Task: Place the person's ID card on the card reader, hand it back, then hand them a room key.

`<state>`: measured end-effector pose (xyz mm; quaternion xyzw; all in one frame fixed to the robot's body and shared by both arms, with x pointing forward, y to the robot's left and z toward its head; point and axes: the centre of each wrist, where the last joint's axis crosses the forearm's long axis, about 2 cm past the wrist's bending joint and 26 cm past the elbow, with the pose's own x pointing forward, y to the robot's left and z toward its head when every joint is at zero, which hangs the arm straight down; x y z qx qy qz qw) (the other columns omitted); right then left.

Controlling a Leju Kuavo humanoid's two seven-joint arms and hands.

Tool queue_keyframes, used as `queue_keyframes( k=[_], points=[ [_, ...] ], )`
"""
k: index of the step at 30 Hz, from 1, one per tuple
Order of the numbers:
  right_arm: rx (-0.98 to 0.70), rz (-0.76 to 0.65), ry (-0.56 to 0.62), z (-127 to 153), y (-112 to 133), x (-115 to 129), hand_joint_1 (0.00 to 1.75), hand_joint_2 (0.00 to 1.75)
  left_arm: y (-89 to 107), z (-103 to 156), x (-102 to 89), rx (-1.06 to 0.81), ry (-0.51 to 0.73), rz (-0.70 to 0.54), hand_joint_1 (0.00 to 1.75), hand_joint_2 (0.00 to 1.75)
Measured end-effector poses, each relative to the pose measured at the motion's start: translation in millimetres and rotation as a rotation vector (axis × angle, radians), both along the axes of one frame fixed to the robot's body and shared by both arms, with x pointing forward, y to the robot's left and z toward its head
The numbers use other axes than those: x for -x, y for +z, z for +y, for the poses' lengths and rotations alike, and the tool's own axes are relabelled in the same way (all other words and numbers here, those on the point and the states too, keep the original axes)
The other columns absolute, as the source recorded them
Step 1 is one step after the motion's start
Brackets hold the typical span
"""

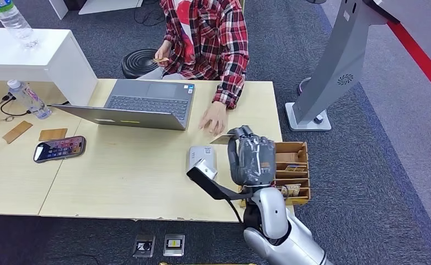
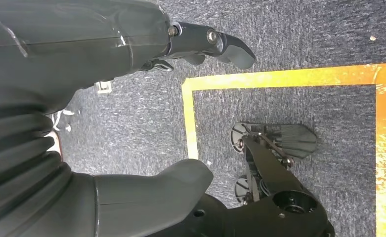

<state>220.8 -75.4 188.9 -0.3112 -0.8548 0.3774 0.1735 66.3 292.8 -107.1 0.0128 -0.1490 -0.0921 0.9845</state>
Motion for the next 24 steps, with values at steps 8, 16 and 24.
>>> queue_keyframes(
  k=[8, 16, 24],
  points=[
    [-0.156, -0.043, -0.247, -66, 37, -35, 1.75, 1.75, -0.2, 1, 0.7, -0.002, -0.003, -0.006, 0.00, 1.75],
    [-0.089, 0.010, -0.378, -99, 54, -87, 1.75, 1.75, 0.4, 1, -2.7, 0.001, -0.029, -0.013, 0.00, 1.75],
    [0.025, 0.078, -0.445, -106, 43, -108, 1.75, 1.75, 0.3, 2, -2.5, 0.000, -0.029, 0.014, 0.00, 1.75]
  ],
)
